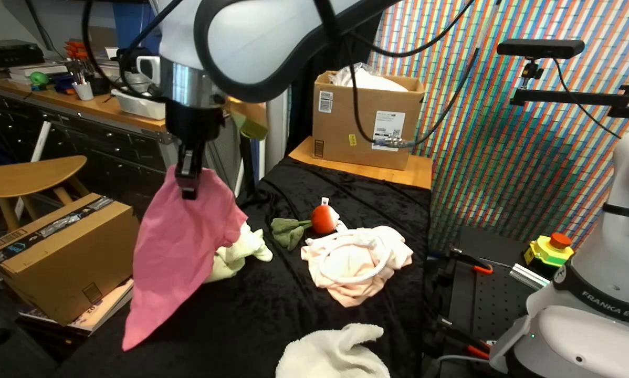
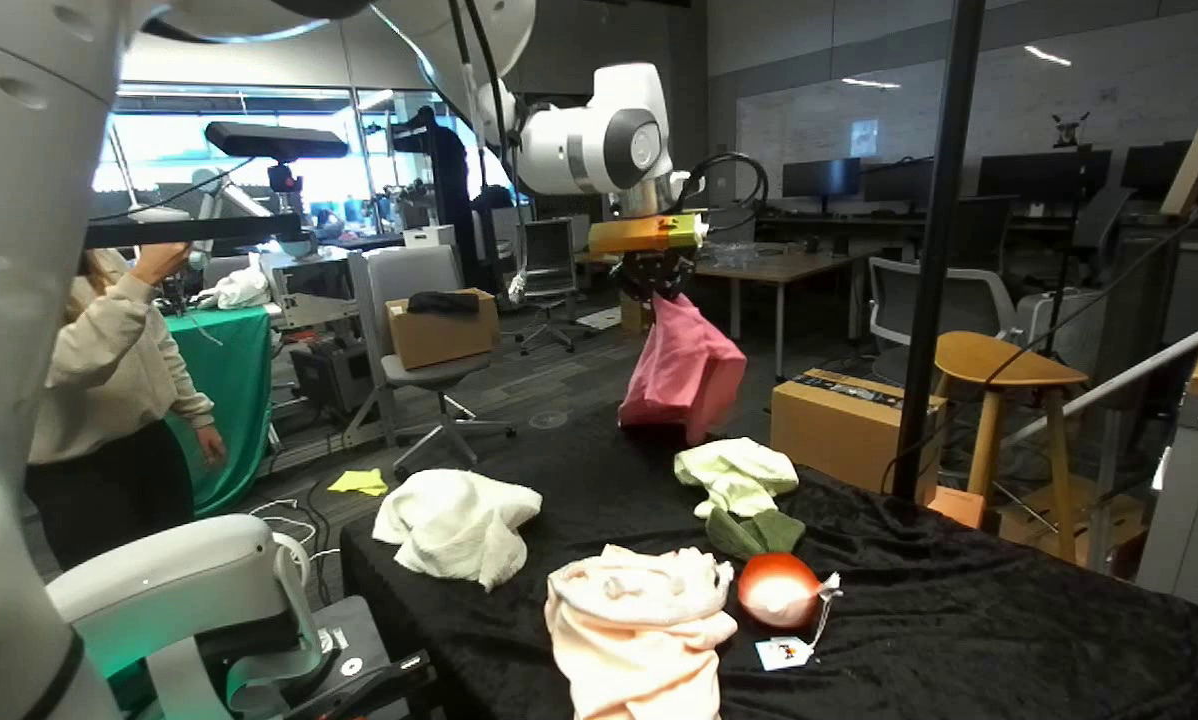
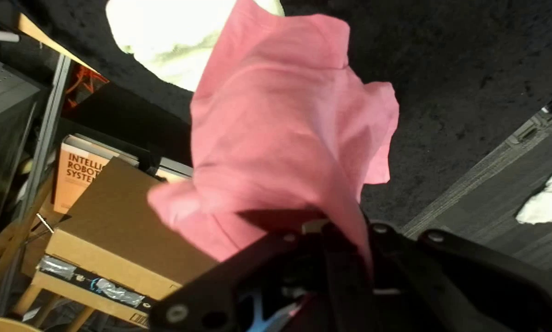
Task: Pile the things on the table on top of the peach shirt
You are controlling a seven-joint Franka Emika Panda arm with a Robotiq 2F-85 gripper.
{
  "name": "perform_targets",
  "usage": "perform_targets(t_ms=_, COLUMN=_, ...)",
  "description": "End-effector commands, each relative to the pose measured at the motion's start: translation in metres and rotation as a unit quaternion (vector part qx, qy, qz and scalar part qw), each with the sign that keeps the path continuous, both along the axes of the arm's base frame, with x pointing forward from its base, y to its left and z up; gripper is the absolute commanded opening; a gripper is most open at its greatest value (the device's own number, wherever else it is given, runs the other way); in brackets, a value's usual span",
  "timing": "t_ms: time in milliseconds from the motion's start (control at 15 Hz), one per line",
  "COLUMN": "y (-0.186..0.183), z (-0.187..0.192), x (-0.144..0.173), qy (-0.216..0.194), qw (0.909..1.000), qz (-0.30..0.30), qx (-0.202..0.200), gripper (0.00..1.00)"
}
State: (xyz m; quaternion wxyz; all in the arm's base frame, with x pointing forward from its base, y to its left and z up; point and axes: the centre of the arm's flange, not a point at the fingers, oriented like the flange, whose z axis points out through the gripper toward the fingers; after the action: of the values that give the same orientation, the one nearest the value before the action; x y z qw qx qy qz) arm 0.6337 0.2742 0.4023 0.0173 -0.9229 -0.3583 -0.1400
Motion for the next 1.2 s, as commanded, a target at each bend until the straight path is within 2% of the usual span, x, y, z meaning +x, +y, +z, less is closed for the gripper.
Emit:
perform_targets(t_ms=0, y=-0.059, z=0.043, x=-0.056, qy=-0.017, qw=0.9996, qz=0.005, qx=0.020, gripper=0.01)
perform_targets(t_ms=400, y=-0.149, z=0.102, x=-0.103, qy=-0.041, qw=0.9977, qz=-0.037, qx=0.040, gripper=0.01)
perform_targets(t_ms=733, y=-0.245, z=0.142, x=-0.145, qy=-0.063, qw=0.9922, qz=-0.092, qx=0.055, gripper=0.01)
perform_targets(t_ms=933, y=-0.287, z=0.140, x=-0.160, qy=-0.054, qw=0.9900, qz=-0.118, qx=0.055, gripper=0.01)
perform_targets(t_ms=1133, y=-0.311, z=0.117, x=-0.165, qy=-0.028, qw=0.9892, qz=-0.135, qx=0.050, gripper=0.01)
